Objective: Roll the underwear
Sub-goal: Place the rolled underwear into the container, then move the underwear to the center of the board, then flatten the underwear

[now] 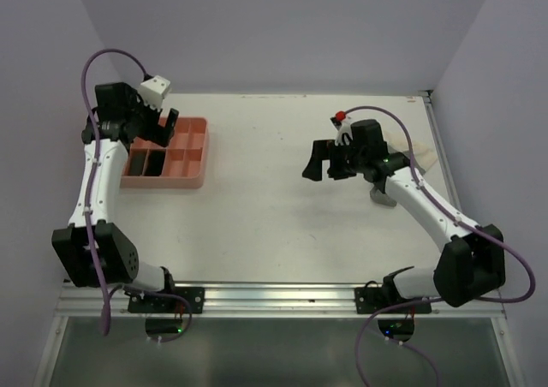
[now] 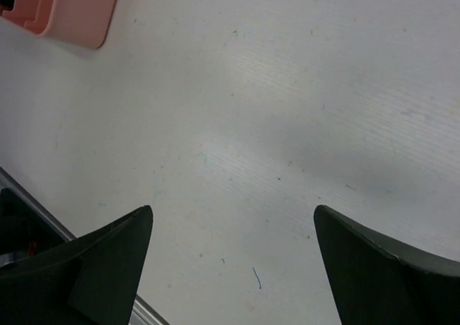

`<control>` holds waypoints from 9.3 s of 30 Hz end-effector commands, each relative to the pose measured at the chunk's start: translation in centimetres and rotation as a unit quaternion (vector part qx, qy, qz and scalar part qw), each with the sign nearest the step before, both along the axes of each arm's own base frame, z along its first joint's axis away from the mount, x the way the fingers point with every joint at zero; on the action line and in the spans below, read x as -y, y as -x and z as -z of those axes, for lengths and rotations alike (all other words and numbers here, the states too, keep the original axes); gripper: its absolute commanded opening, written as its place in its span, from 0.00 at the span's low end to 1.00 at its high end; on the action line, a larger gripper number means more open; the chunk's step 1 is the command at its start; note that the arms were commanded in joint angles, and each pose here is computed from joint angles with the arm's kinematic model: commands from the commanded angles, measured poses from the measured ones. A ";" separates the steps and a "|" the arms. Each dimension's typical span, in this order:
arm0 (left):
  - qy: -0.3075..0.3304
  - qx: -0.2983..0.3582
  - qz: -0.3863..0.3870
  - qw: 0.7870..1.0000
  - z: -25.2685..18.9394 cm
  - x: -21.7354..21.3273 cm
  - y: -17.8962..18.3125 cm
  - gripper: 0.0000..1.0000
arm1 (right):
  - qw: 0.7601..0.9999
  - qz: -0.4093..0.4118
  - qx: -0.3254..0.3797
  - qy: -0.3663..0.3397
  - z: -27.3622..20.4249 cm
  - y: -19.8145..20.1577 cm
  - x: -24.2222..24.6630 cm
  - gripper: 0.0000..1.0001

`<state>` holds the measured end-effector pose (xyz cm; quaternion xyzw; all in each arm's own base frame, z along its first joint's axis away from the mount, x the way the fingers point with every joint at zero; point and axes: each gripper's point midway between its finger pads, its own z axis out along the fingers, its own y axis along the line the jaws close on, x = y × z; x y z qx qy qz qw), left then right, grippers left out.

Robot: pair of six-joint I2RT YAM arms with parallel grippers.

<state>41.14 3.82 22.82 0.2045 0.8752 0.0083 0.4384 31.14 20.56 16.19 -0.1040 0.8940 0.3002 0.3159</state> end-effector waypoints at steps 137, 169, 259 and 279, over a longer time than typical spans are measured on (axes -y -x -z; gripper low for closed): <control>0.241 -0.208 0.236 0.918 17.1 26.2 -6.2 0.34 | 0.948 0.252 -0.188 0.056 5.8 -13.8 -0.2 0.42; 0.239 -0.203 0.243 0.918 17.9 25.9 -6.0 0.34 | 0.966 0.213 -0.133 0.061 1.1 -14.8 -3.1 0.00; 0.242 -0.258 0.288 0.890 13.5 20.3 8.8 0.59 | 0.963 -0.226 -0.035 0.139 8.8 -9.6 -10.9 0.51; 0.204 -0.294 0.242 0.902 16.9 18.3 9.4 0.55 | 0.952 -0.142 -0.175 0.208 15.0 -2.9 -3.5 0.00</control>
